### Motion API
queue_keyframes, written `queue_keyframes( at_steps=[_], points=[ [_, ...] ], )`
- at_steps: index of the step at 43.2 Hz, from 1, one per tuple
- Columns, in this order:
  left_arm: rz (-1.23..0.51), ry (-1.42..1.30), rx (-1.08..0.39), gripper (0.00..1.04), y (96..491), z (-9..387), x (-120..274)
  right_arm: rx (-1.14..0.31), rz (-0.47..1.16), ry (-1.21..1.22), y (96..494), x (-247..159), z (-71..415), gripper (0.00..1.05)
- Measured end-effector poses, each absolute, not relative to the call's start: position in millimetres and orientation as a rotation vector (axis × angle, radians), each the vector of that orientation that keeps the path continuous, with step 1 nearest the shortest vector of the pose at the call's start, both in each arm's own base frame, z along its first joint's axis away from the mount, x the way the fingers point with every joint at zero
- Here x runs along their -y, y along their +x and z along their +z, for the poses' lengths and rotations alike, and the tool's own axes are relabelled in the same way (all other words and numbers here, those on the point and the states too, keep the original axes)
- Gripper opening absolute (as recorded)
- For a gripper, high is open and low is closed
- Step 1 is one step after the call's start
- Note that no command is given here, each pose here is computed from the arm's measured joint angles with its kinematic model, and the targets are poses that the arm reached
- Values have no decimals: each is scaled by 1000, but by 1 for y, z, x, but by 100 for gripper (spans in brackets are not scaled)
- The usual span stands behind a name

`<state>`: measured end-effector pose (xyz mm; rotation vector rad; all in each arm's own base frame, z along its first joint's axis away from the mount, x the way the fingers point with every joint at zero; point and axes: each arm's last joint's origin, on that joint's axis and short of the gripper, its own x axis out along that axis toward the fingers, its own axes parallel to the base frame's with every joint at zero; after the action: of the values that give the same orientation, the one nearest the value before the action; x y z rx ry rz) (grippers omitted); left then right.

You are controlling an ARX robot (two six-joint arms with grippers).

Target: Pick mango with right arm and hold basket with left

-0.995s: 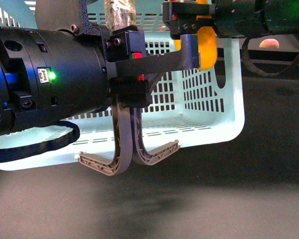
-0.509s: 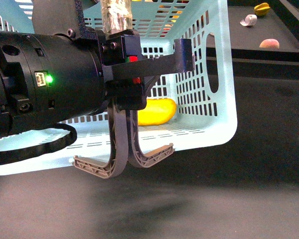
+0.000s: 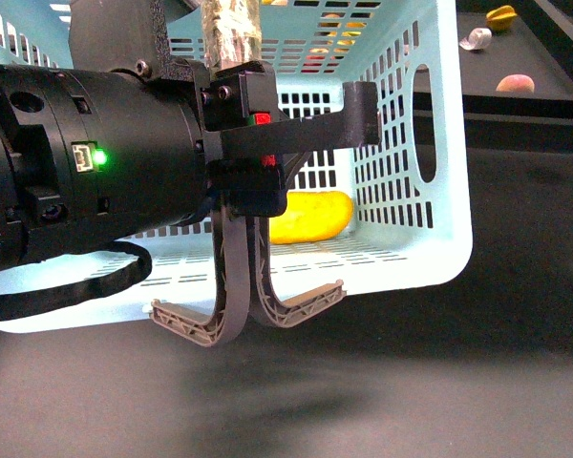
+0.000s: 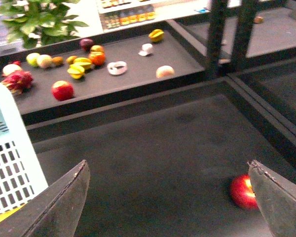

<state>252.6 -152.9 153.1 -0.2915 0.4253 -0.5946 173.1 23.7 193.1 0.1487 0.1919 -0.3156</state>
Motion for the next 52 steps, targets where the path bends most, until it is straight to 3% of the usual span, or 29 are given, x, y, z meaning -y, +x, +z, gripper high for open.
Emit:
queue_keyframes(
  at_steps=[9,13,17,25,34,52],
  points=[
    [-591,-291,-424,7,253,153,153,-160,-454,146,134,-21,185,96],
    [-592,-291,-425,7,253,153,153,-35,-141,127,131,-16,180,78],
    [-593,-291,-425,7,253,153,153,2,1,52,127,-15,181,59],
    [-593,-291,-425,7,253,153,153,-8,24,18,123,-10,176,37],
    [-591,-290,-424,7,253,153,153,6,-1,3,117,0,168,1],
    [-593,-290,-425,7,253,153,153,8,1,2,109,0,168,2]
  ],
)
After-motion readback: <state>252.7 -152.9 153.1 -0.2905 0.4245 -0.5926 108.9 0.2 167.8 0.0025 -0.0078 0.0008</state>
